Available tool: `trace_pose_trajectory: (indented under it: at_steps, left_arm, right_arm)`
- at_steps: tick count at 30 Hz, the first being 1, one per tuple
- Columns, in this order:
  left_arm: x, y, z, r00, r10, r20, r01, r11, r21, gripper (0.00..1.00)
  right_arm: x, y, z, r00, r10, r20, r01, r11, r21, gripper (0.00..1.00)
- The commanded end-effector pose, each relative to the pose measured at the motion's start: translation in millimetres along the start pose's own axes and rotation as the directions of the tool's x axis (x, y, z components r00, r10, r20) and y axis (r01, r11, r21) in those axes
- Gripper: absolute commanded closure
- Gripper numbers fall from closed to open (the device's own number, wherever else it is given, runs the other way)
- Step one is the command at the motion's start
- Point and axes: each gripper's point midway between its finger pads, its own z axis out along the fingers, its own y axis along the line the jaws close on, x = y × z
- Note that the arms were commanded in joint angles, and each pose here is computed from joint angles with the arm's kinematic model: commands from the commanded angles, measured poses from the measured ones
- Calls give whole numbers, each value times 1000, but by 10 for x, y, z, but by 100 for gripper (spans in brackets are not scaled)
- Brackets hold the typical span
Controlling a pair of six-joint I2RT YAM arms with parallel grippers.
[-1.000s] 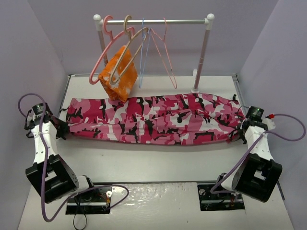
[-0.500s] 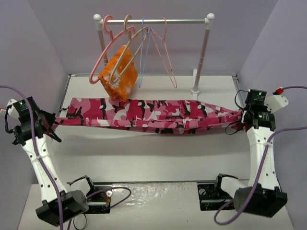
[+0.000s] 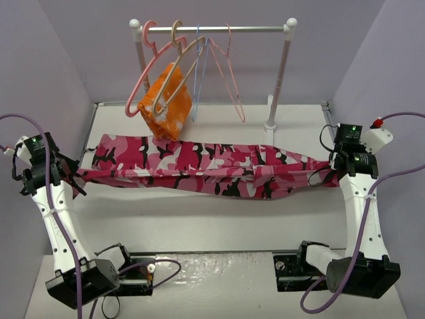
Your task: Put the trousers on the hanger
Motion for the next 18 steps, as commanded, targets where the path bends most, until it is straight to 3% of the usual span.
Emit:
trace_pose_trajectory:
  at_steps: [1,8,18]
  left_arm:
    - [-338,-118,231,994,33,101,-33,999,-7,100]
    - [-271,-328,590,998,65,8,-65,998,19,100]
    - [-173,-621,994,990,123,-72,-120,992,44,100]
  right_arm:
    - [-273,64,227,998,44,43,-44,999,12,100]
    - [-192,218,541,998,32,-48,-33,999,-17,100]
    - [-140,416,895,996,-12,-86,12,1000,-3,100]
